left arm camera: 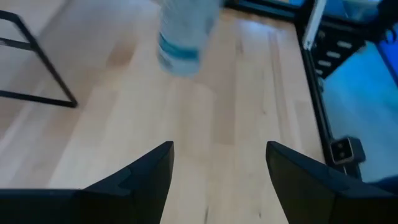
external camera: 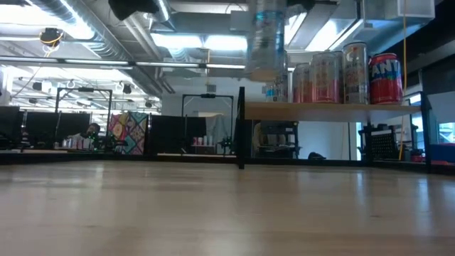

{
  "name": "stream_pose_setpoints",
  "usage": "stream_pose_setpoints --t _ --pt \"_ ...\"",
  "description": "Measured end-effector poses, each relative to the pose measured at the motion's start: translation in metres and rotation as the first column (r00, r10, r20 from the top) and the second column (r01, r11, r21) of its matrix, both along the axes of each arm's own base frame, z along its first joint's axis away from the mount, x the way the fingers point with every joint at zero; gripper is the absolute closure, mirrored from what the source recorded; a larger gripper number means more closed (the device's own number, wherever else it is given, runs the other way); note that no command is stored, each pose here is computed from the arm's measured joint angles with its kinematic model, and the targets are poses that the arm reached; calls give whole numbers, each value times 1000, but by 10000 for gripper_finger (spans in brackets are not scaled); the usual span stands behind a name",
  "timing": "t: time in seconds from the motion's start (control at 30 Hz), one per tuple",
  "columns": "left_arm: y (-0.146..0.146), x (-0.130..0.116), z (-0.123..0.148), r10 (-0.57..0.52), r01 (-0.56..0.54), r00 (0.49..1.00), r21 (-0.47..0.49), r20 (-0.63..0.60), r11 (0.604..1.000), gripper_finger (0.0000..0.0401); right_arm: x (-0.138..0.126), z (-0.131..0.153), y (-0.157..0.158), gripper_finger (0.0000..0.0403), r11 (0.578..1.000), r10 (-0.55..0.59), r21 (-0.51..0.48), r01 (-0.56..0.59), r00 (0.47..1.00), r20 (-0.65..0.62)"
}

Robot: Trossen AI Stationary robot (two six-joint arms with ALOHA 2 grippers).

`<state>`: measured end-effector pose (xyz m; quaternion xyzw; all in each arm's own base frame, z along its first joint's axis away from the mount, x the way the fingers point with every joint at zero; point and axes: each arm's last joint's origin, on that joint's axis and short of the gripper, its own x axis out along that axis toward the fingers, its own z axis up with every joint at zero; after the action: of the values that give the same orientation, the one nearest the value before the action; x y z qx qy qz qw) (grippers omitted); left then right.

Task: Place canned beverage on shelf
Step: Put the white blue soda can on the shelf aligned with the other white blue soda can

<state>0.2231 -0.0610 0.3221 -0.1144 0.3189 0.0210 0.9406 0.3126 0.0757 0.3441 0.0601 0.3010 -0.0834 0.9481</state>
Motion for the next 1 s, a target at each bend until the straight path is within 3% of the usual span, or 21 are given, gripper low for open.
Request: stream_pose_setpoints --t 0.3,0.67,1.0 --pt "18 0 3 96 -97 995 14 19 995 151 -55 50 -86 179 994 -56 -92 61 996 64" --pt "26 1 4 238 -241 970 61 51 969 151 -70 44 -164 179 988 -95 -127 93 996 -5" --pt "28 3 6 254 -258 964 52 74 965 151 -75 17 -188 179 993 -100 -70 96 994 -47"
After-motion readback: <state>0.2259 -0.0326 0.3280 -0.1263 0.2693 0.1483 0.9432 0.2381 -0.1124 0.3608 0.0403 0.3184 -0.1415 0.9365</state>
